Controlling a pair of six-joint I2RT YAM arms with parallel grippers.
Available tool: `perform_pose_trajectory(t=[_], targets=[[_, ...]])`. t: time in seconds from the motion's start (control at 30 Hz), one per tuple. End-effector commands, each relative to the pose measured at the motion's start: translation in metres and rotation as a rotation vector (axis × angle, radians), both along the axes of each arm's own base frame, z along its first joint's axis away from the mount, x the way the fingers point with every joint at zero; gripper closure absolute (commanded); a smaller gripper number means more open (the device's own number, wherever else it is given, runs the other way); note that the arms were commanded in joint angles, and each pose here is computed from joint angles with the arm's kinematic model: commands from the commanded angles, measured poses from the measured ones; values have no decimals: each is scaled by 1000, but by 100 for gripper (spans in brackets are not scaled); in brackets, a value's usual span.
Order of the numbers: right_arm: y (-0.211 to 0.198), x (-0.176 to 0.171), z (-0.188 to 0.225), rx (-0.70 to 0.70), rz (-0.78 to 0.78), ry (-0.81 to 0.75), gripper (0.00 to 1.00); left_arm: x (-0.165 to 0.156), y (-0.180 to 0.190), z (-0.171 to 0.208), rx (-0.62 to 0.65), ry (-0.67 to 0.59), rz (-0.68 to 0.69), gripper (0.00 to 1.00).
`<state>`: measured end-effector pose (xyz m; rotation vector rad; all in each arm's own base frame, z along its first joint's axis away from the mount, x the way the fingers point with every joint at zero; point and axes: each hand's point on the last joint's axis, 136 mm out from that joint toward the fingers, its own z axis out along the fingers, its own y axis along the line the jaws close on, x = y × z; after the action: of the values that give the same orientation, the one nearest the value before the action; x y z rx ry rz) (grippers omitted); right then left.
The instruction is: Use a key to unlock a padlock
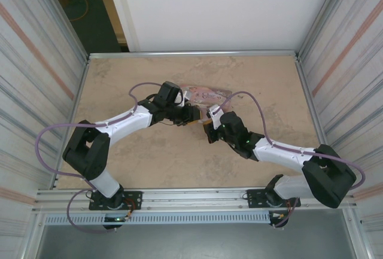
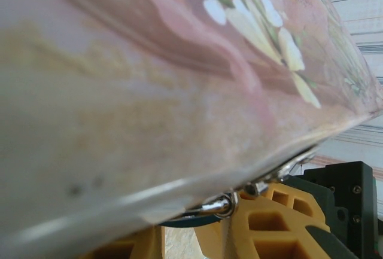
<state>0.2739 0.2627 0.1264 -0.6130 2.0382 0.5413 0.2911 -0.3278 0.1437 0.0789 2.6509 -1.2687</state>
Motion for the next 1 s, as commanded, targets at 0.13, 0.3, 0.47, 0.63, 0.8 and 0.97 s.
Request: perform_pose_trajectory(t=[0.13, 0.3, 0.47, 0.63, 0.8, 0.97], targets=[[-1, 2, 16, 64, -20, -29, 100, 0, -10, 29, -71, -57, -42, 92], [1, 3, 17, 74, -22, -33, 100, 0, -11, 28, -74, -52, -46, 92], [4, 7, 20, 97, -30, -48, 100, -1, -12, 31, -84, -50, -49, 92], [9, 10, 26, 140, -20, -77, 100, -3, -13, 33, -95, -43, -56, 92], [11, 13, 32, 173, -19, -114, 100, -4, -15, 36, -108, -39, -61, 92], [15, 15, 36, 197, 1, -124, 100, -5, -15, 36, -114, -35, -61, 92]])
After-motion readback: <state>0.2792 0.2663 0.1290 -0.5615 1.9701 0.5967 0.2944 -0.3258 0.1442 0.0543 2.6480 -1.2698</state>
